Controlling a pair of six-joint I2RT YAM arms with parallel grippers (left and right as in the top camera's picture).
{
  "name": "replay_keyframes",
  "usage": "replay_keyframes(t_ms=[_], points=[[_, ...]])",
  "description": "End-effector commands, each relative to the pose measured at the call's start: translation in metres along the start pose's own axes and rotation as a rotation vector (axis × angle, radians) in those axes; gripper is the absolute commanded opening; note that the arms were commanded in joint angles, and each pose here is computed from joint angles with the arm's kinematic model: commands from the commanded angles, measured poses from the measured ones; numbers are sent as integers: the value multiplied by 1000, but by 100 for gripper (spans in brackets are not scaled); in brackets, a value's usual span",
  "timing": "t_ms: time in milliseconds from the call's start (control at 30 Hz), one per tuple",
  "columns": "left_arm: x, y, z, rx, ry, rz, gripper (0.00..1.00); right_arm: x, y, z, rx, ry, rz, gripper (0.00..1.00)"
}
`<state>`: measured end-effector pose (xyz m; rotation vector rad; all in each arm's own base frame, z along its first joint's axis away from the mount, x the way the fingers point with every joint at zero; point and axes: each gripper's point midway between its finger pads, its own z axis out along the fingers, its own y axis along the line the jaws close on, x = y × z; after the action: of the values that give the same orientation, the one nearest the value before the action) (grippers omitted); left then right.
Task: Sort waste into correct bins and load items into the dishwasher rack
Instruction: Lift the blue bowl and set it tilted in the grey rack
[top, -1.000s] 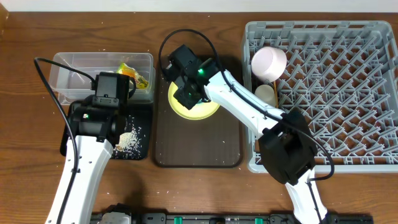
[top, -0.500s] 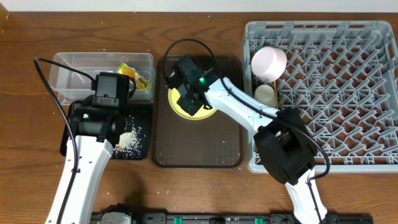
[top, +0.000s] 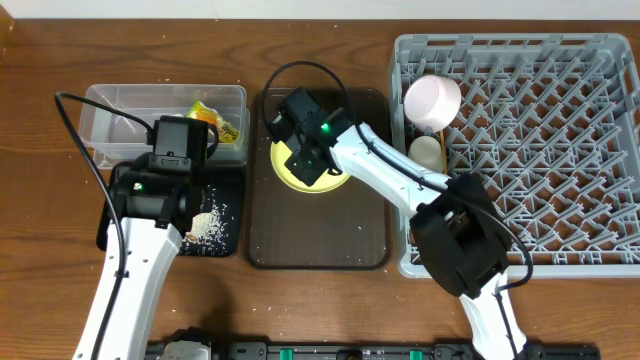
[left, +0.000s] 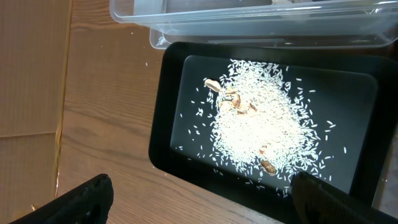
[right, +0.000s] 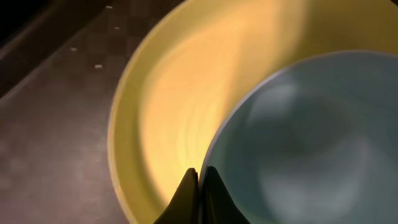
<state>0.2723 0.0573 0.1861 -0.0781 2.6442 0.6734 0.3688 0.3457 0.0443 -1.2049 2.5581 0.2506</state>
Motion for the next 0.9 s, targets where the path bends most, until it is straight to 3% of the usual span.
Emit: replay_keyframes(t_ms=[0,233,467,667,867], points=[[-2,4,-1,-14,-4,-1,94,-27,16,-50,-96,-118,33,1],[-2,4,-1,-14,-4,0,94,-38,4,-146,-170,-275,87,1],[-2,4,-1,-14,-4,0,94,-15,-27,-238,-358,-403,237,1],[-2,4,-1,-14,-4,0,94,24,-43,-276,-617,-396,407,1],[-2,4,-1,-14,-4,0,94,55,-63,-302,-732,-469,420,1]])
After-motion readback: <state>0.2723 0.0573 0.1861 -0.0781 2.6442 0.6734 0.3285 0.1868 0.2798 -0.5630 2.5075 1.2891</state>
